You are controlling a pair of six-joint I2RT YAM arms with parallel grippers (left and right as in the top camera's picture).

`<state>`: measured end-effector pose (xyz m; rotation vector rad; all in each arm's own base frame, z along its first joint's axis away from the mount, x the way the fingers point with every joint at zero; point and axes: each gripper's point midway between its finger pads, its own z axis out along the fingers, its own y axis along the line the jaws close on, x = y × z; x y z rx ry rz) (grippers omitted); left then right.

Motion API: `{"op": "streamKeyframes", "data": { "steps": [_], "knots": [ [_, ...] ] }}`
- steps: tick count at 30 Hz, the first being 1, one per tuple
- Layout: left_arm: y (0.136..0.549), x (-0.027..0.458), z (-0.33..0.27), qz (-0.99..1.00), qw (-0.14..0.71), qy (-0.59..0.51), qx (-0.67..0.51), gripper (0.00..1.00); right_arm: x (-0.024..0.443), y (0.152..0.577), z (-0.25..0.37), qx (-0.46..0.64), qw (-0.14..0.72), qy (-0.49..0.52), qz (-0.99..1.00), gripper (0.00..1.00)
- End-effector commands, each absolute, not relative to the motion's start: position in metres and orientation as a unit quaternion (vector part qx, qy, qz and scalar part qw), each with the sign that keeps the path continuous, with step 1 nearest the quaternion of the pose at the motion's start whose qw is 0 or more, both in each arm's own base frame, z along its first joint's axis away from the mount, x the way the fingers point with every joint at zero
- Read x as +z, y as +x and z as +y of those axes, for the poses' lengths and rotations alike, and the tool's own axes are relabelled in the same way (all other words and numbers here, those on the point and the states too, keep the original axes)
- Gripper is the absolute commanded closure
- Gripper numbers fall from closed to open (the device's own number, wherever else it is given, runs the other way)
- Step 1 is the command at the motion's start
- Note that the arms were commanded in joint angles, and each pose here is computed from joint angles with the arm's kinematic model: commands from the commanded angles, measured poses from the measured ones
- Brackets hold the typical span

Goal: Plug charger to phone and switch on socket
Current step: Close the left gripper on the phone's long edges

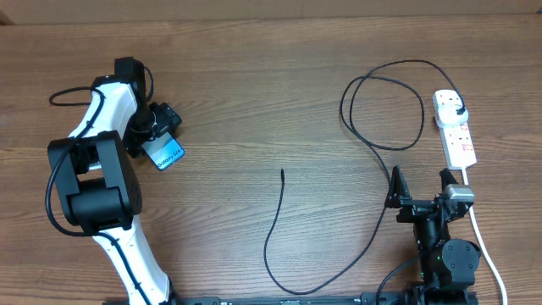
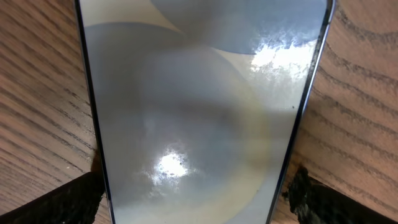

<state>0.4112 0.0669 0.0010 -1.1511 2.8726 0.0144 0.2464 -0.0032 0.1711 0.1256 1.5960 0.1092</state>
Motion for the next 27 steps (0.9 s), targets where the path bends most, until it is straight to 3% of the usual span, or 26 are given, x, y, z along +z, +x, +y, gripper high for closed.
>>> {"op": "streamKeyframes", "data": {
  "steps": [1,8,27],
  "knots": [
    [0.4036,-0.0095,0.0723,0.922,0.009,-0.387,0.015,0.02,0.1695,0.2465,-0.0024,0.049,0.697,0.055,0.713,0.0],
    [0.4034,-0.0095,0.072,0.922,0.008,-0.387,0.014,0.13,0.1695,0.2465,-0.0024,0.049,0.697,0.055,0.713,0.0],
    [0.4025,-0.0095,0.0715,0.922,0.006,-0.387,0.014,0.16,0.1696,0.2465,-0.0024,0.049,0.697,0.055,0.713,0.0]
  ]
}}
